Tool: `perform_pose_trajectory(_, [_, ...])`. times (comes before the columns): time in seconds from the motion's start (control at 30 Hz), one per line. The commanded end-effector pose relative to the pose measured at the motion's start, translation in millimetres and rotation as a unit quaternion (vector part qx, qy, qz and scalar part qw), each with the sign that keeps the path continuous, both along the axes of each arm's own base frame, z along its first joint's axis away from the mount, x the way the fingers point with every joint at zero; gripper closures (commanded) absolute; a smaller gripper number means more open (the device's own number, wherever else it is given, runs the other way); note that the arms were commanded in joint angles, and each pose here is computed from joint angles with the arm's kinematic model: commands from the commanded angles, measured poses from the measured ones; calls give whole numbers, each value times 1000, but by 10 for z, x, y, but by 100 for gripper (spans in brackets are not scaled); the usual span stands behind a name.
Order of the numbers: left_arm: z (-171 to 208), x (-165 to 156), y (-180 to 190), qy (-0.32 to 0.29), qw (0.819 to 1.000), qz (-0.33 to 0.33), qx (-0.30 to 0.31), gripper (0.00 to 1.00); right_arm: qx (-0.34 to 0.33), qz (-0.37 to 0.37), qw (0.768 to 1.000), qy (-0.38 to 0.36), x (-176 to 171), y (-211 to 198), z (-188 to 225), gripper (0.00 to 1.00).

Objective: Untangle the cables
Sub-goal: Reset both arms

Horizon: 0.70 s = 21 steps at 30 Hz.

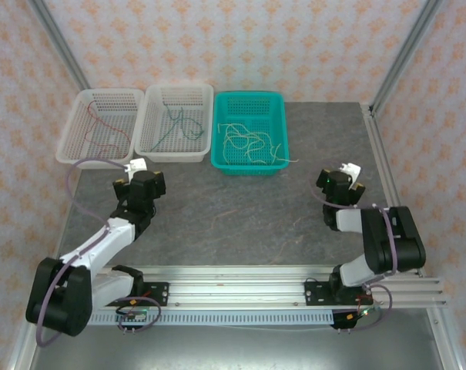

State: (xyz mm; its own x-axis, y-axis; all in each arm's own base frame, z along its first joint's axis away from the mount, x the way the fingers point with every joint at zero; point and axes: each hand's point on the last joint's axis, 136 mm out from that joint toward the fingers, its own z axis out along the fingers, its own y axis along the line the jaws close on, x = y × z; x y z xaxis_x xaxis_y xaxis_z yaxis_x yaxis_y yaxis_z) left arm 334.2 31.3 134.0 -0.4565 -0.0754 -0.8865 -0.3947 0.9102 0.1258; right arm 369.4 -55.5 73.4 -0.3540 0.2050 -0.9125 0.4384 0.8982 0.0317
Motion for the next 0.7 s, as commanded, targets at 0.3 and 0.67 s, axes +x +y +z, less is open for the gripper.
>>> perform_pose_trajectory(0.3, [-367,523,117,-47,997,-51,-31,0,26,69,997,-36,181,141,172,1])
perform_pose_trajectory(0.67, [-383,561,26,-50,996,-76,-21,0,26,98,994,-29,221,227,164,1])
